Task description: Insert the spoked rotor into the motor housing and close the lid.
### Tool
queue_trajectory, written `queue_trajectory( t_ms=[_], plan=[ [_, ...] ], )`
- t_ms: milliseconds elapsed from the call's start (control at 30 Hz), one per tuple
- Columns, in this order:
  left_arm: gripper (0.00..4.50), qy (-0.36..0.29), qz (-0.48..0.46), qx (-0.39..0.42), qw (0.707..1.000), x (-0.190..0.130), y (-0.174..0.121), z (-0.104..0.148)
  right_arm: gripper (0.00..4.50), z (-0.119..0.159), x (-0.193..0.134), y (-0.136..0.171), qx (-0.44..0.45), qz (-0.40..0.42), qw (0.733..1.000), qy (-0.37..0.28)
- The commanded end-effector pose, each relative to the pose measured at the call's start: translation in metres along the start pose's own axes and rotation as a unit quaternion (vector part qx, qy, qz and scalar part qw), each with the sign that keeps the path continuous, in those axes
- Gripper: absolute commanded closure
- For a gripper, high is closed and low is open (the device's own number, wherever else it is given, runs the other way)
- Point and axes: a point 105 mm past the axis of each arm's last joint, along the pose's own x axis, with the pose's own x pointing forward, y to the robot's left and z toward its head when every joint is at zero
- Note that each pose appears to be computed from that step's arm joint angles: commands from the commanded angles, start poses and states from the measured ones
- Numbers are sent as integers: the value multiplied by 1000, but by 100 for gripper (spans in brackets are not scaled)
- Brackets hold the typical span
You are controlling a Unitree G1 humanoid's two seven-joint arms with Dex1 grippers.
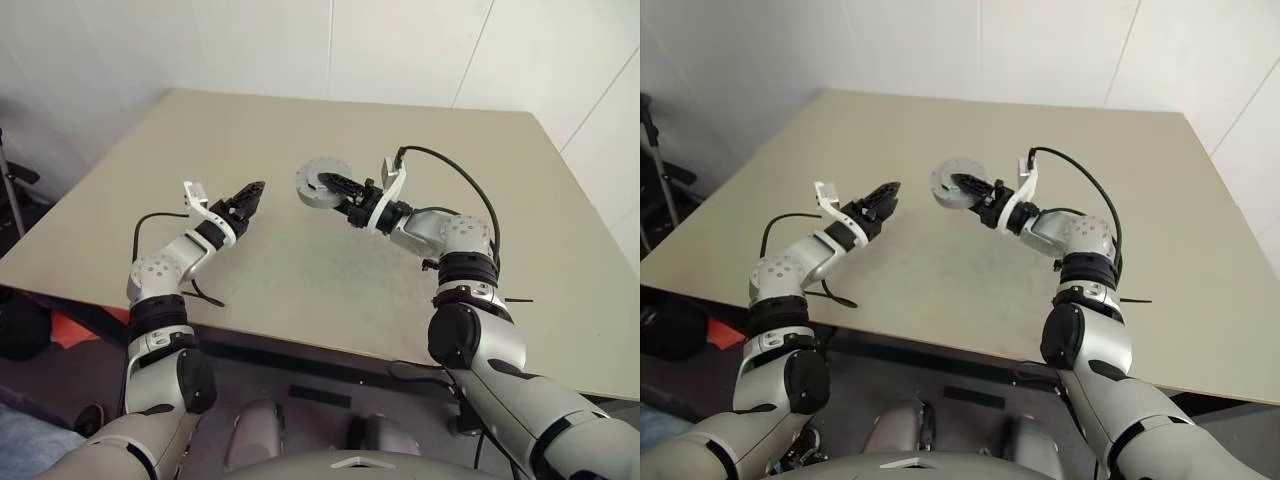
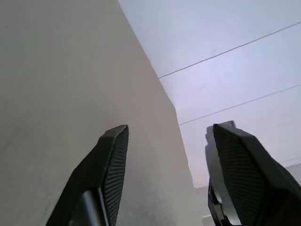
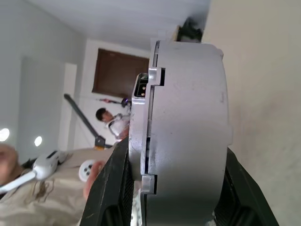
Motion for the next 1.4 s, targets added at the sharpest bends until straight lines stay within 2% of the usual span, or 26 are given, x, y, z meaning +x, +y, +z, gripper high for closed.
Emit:
queue_trajectory(
  t_ms=[33, 300, 467, 733, 1133, 1167, 1200, 1333, 1367, 1400],
  plan=[
    [44, 35, -68, -60, 995, 3, -27, -5, 243, 1, 3, 29, -24, 49, 998, 5],
    [44, 95, -163, -102, 977, -6, -59, -22, 243, -4, 1, 21, -31, 24, 999, 8],
    [44, 95, -162, -113, 976, 1, -60, -23, 243, -13, 0, 29, -39, 43, 998, 25],
    [44, 140, -137, -109, 975, 22, -56, -38, 243, -19, 2, 49, -72, 69, 995, 30],
    [44, 138, -143, -86, 976, 34, -59, -44, 243, -18, 0, 40, -85, 45, 995, 20],
    [82, 138, -145, -83, 976, 34, -60, -44, 243, -18, 0, 40, -86, 43, 995, 19],
    [99, 139, -148, -80, 976, 33, -60, -45, 243, -18, 0, 39, -86, 42, 995, 19],
    [217, 138, -152, -79, 976, 32, -61, -44, 243, -17, 1, 35, -86, 36, 995, 17],
    [239, 137, -153, -79, 975, 32, -62, -44, 243, -17, 1, 35, -87, 35, 995, 17],
    [239, 137, -154, -79, 975, 31, -62, -44, 243, -17, 1, 35, -87, 35, 995, 17]
  ],
)
